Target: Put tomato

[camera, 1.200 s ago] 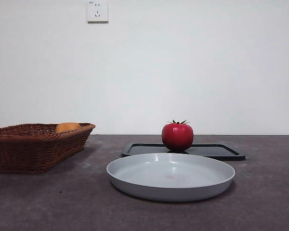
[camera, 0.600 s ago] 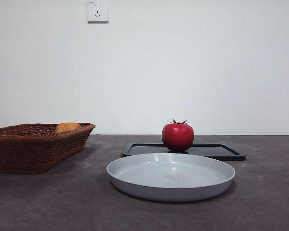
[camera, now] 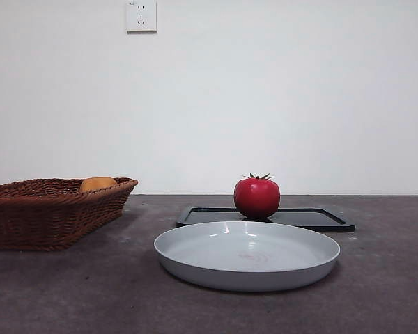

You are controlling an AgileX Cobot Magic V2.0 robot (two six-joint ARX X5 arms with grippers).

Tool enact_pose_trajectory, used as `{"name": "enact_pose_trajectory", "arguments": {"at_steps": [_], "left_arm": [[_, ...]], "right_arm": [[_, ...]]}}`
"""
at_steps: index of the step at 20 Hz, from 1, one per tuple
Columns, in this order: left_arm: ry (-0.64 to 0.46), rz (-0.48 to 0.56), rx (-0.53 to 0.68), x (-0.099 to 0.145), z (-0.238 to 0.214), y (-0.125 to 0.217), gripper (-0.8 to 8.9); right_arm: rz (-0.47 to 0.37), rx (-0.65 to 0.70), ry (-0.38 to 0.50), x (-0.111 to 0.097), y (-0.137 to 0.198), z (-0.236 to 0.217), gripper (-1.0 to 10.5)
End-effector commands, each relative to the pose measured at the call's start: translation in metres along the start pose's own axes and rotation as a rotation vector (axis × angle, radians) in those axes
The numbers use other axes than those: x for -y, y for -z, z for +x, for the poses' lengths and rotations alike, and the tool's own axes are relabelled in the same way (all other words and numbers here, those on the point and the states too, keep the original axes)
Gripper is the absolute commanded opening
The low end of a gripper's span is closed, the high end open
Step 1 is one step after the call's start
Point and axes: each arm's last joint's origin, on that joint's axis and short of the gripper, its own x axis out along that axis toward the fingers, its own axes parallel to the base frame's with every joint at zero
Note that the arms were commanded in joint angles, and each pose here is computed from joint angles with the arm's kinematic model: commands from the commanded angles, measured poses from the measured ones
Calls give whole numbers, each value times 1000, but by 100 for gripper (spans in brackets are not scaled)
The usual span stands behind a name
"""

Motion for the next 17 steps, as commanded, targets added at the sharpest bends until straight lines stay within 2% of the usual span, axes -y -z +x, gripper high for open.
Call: {"name": "enact_pose_trajectory", "arguments": {"at_steps": [1,2,3,4,15,17], "left_arm": [[3,13,5,2,1,-3,408],[3,13,3,2,1,-3,149],[3,11,6,2,2,-3,6],[4,11,8,2,1,-3,17],[3,10,5,2,1,-3,15],[-44,-31,10,-5,3,-5,15]], "right_arm": [[8,11,-9,-1,-2,0,462],[8,11,-9,-1,-2,0,256],[8,11,-9,-1,-2,0,41],[8,12,-9,-1,-2,0,14],[7,14,-6,-1,-2,0,13],[7,14,-6,-1,-2,0,13]]}}
